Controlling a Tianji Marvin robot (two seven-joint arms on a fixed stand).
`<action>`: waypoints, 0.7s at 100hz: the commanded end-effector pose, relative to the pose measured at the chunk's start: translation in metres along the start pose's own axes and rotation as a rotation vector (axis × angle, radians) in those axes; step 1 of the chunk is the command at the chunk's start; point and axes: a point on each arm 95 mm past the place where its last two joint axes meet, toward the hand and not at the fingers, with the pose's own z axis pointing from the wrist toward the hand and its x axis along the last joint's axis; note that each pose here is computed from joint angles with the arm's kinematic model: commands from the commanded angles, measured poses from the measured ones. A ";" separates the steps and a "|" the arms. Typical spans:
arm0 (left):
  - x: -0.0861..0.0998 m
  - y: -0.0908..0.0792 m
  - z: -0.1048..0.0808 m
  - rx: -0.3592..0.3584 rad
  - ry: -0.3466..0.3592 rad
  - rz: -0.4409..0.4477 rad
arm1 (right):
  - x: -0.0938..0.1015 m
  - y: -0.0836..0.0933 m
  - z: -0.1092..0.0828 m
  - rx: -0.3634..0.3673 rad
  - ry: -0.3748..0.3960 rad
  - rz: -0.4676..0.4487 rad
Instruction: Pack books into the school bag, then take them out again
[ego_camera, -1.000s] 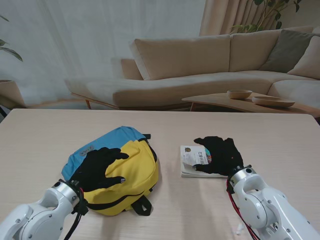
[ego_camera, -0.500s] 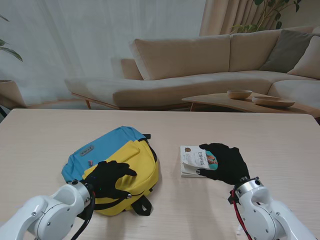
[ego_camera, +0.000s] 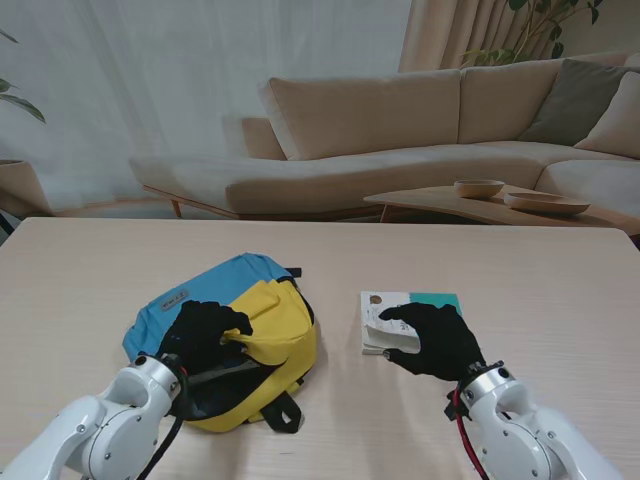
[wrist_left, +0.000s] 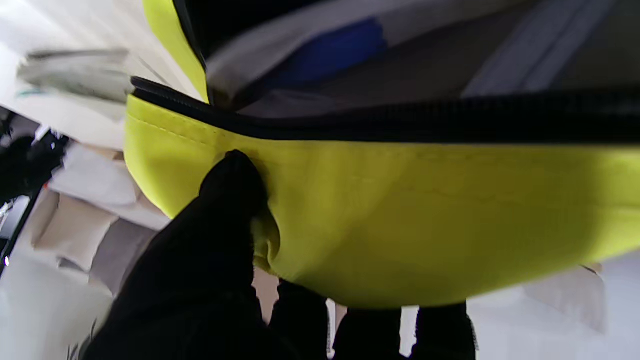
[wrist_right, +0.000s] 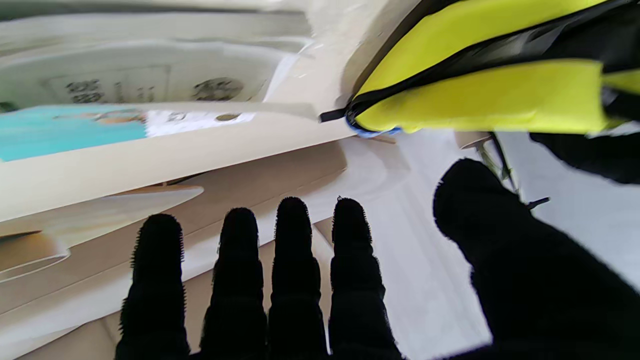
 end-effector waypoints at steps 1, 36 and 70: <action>0.004 -0.007 -0.001 0.015 0.012 -0.026 | 0.015 -0.007 0.003 0.031 0.047 0.006; 0.007 -0.034 -0.002 0.117 0.082 -0.200 | 0.063 -0.023 0.031 0.100 0.133 0.029; 0.018 -0.050 -0.012 0.187 0.138 -0.290 | 0.099 -0.045 0.056 0.133 0.104 0.101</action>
